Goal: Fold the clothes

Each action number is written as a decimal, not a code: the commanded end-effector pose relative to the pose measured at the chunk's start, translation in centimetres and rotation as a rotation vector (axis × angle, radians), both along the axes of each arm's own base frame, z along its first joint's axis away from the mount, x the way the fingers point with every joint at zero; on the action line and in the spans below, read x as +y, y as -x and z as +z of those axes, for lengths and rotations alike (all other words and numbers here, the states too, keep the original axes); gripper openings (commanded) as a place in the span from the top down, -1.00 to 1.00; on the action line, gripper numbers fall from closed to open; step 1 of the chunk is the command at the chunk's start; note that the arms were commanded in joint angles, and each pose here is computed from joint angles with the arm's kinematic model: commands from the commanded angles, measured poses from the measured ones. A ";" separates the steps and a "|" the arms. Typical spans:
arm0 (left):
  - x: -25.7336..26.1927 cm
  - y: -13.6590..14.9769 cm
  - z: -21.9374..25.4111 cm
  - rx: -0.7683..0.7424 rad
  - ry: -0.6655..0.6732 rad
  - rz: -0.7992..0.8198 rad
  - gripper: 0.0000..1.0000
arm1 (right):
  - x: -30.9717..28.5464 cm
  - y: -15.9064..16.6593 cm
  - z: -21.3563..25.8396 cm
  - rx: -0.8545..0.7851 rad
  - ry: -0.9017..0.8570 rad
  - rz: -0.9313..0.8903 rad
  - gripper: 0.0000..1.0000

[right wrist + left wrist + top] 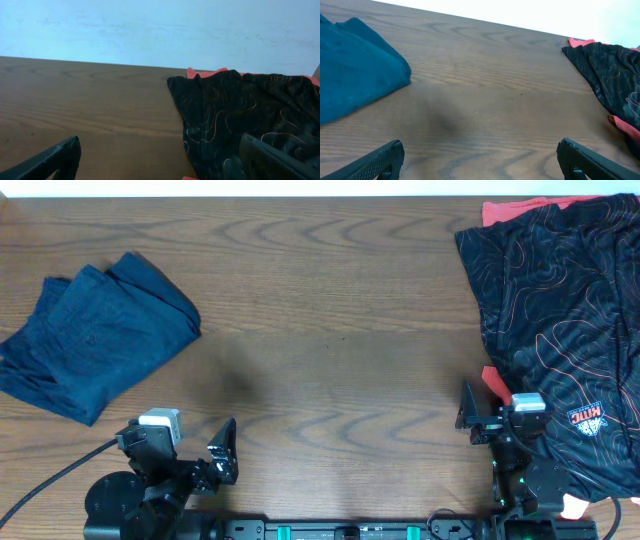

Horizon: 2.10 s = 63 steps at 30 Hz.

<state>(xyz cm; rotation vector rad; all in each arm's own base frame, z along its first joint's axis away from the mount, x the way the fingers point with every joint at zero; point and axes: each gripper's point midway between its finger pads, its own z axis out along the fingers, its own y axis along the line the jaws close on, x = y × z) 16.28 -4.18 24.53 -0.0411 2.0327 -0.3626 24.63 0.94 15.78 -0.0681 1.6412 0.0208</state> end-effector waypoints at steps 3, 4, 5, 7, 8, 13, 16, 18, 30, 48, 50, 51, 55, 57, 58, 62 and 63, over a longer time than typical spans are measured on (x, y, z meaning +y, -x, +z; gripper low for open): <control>0.1 0.0 -0.1 -0.005 -0.014 0.003 -0.96 | 0.1 0.0 0.0 -0.003 0.022 0.005 -0.98; 0.1 0.0 -0.1 -0.005 -0.014 0.003 -0.96 | 0.1 0.0 0.0 -0.002 0.022 0.005 -0.99; 0.1 0.0 -0.1 -0.005 -0.014 0.003 -0.96 | 0.1 0.0 0.0 -0.002 0.022 0.005 -0.99; 0.1 0.0 -0.1 -0.005 -0.014 0.003 -0.96 | 0.1 0.0 0.0 -0.003 0.022 0.005 -0.99; 0.1 0.0 -0.1 -0.005 -0.014 0.003 -0.96 | 0.1 0.0 0.0 -0.003 0.022 0.005 -0.99; 0.1 0.0 -0.1 -0.005 -0.014 0.003 -0.96 | 0.1 0.0 0.0 -0.002 0.022 0.005 -0.98; 0.1 0.0 -0.1 -0.005 -0.014 0.003 -0.96 | 0.1 0.0 0.0 -0.002 0.022 0.005 -0.99; 0.1 0.0 -0.1 -0.005 -0.014 0.003 -0.96 | 0.1 0.0 0.0 -0.003 0.022 0.005 -0.99; 2.5 0.3 -1.6 0.020 -0.079 0.121 -0.96 | 0.1 0.0 0.0 -0.003 0.022 0.005 -0.98; 3.5 -6.8 -6.3 -0.326 -0.064 0.199 -0.96 | 0.1 0.0 0.0 -0.003 0.022 0.005 -0.98; 3.5 -7.4 -6.4 -0.362 -0.060 0.203 -0.96 | 0.1 0.0 0.0 -0.002 0.022 0.005 -0.99; 3.5 -7.6 -6.7 -0.373 -0.058 0.204 -0.96 | 0.1 0.0 0.0 -0.002 0.022 0.005 -0.98; 3.5 -8.1 -8.4 -0.368 -0.058 0.203 -0.96 | 0.1 0.0 0.0 -0.002 0.022 0.005 -0.98; 3.4 -8.1 -9.3 -0.349 -0.060 0.200 -0.96 | 0.1 0.0 0.0 -0.002 0.022 0.005 -0.99; 3.4 -8.2 -9.9 -0.337 -0.061 0.198 -0.96 | 0.1 0.0 0.0 -0.003 0.022 0.005 -0.98; 3.4 -8.1 -10.7 -0.309 -0.065 0.197 -0.96 | 0.1 0.0 0.0 -0.003 0.022 0.005 -0.99; 3.4 -8.1 -10.7 -0.310 -0.065 0.197 -0.96 | 0.1 0.0 0.0 -0.003 0.022 0.005 -0.99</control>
